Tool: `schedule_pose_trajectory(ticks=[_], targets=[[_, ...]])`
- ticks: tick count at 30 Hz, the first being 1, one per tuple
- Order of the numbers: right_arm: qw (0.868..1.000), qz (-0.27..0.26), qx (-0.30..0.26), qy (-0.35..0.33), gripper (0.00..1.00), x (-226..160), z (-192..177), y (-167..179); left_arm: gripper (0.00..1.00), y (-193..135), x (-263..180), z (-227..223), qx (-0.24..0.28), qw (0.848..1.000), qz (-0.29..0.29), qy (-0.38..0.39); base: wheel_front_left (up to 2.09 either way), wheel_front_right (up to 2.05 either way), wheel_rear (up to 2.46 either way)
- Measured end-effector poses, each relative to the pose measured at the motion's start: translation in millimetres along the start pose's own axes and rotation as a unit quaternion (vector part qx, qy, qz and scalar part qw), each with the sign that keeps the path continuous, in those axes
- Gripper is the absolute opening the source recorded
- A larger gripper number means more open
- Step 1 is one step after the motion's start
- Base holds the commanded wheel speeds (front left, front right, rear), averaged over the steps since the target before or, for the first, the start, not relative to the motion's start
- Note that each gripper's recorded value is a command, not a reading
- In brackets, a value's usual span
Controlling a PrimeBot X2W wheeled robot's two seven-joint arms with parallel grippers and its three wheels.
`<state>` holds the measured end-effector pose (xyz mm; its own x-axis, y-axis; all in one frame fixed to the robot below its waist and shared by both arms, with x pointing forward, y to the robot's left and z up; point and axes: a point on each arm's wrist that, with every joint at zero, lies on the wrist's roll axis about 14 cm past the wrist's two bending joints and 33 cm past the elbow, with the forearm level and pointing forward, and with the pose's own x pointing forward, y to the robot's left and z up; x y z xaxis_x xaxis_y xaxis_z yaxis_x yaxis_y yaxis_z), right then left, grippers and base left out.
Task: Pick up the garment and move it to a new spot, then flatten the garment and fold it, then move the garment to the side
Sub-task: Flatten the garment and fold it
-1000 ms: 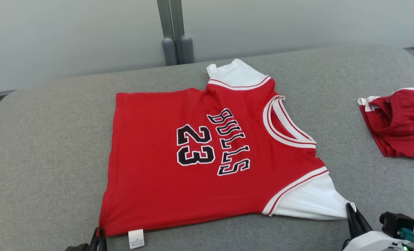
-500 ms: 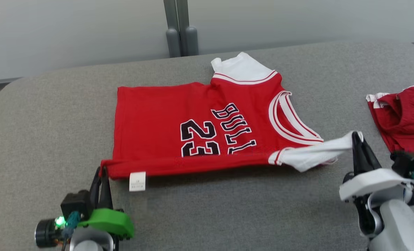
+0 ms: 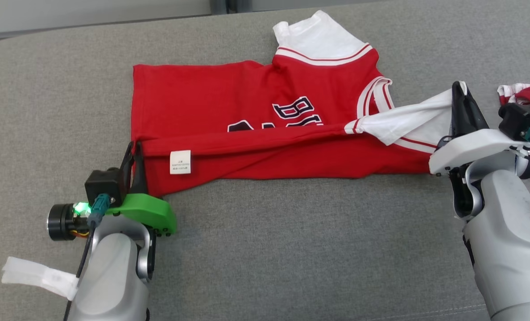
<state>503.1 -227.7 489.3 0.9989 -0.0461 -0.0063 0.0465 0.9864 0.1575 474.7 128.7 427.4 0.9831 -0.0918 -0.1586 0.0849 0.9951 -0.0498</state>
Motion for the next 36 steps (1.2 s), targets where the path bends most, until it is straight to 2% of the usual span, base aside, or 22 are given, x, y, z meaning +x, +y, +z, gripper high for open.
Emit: schedule_pose_trajectory(ticks=[7,8,9,10,11,12,20,36], targets=[[1.0,0.005,-0.016,0.026,0.0,21,-20,5,0.0,3,21,-5,0.007,1.0,0.002,0.007,0.0,0.0,0.0],[0.999,0.005,-0.015,0.029,0.12,23,-23,6,0.0,3,23,-7,0.008,1.0,0.002,0.008,0.0,0.0,0.0],[0.999,0.006,-0.015,0.033,0.31,24,-26,8,0.0,3,23,-8,0.009,1.0,0.003,0.01,0.0,0.0,0.0],[0.999,0.005,-0.013,0.036,0.67,24,-28,8,0.35,4,24,-10,0.009,1.0,0.005,0.012,0.0,0.0,0.0],[0.999,0.004,-0.011,0.037,1.0,25,-29,8,0.51,5,24,-10,0.009,1.0,0.006,0.013,0.0,0.0,0.0],[0.999,0.004,-0.011,0.037,1.0,25,-29,9,1.0,7,24,-10,0.008,1.0,0.01,0.013,0.0,0.0,0.0],[1.0,0.002,-0.005,-0.01,1.0,25,-2,10,1.0,12,20,-3,0.001,1.0,0.022,0.0,0.0,0.0,0.0],[0.998,-0.002,0.01,0.057,1.0,-42,-53,6,1.0,0,-19,-38,-0.035,0.998,0.012,0.049,0.0,0.0,0.0]])
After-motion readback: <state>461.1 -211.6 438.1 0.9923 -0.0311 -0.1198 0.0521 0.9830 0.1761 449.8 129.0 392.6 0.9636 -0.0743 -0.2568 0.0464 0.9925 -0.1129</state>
